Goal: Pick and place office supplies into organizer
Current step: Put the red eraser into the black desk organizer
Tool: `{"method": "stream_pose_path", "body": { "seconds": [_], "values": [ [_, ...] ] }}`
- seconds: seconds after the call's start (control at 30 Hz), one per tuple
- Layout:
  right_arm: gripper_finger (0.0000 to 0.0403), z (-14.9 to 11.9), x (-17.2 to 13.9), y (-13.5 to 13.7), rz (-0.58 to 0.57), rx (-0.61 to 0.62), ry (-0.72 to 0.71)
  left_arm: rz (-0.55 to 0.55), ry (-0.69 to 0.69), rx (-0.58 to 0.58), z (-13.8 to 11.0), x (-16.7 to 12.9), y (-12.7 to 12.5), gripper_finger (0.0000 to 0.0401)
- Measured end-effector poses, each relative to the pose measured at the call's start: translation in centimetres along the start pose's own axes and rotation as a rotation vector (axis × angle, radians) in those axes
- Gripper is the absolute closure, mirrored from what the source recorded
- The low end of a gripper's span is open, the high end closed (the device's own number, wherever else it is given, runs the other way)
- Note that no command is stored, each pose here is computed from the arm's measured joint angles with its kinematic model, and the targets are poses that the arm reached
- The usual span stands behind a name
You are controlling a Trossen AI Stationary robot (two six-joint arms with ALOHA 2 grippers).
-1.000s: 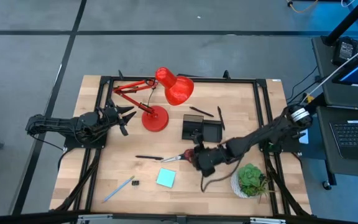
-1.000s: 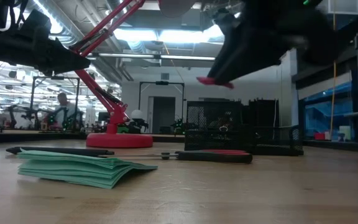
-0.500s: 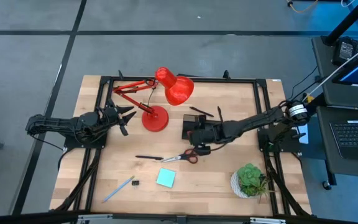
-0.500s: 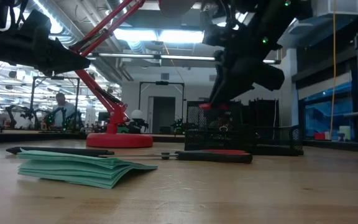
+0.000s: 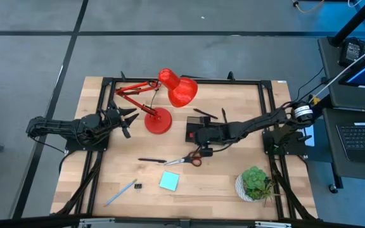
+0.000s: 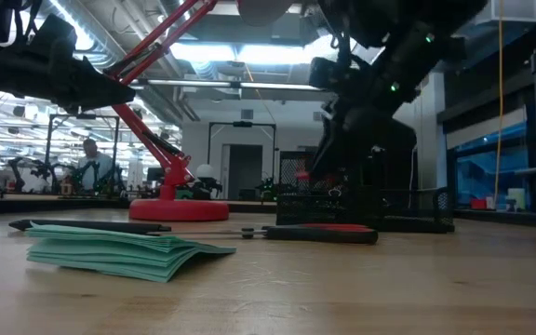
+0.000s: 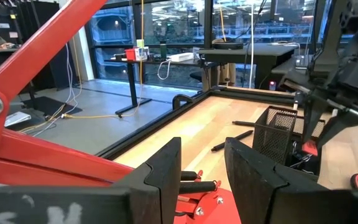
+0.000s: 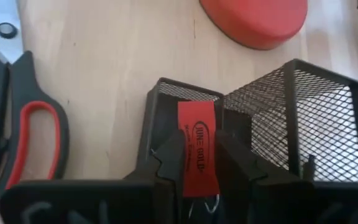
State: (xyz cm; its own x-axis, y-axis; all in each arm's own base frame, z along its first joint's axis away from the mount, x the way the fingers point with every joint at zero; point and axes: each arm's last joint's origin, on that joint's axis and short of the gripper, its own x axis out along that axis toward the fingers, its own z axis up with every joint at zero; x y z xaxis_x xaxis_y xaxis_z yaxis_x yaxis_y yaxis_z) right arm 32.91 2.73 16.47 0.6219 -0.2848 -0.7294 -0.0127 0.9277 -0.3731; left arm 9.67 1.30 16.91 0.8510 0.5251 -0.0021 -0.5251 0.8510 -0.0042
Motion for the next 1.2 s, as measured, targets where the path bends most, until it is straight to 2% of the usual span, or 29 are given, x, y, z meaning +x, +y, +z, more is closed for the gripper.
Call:
{"method": "stream_pose_path", "body": {
  "seconds": [0.37, 0.67, 1.2],
  "values": [
    [0.0327, -0.5, 0.5, 0.0, -0.006, 0.06, -0.004, 0.001, 0.001, 0.001, 0.0, 0.0, 0.0, 0.0283],
    [0.0327, -1.2, 2.1, 0.7, -0.007, 0.043, 0.043, 0.001, 0.0, 0.001, 0.0, 0.0, 0.0, 0.0283],
    [0.0327, -1.2, 2.2, 0.7, -0.005, 0.041, 0.042, 0.0, 0.0, 0.001, 0.0, 0.0, 0.0, 0.0283]
  ]
}}
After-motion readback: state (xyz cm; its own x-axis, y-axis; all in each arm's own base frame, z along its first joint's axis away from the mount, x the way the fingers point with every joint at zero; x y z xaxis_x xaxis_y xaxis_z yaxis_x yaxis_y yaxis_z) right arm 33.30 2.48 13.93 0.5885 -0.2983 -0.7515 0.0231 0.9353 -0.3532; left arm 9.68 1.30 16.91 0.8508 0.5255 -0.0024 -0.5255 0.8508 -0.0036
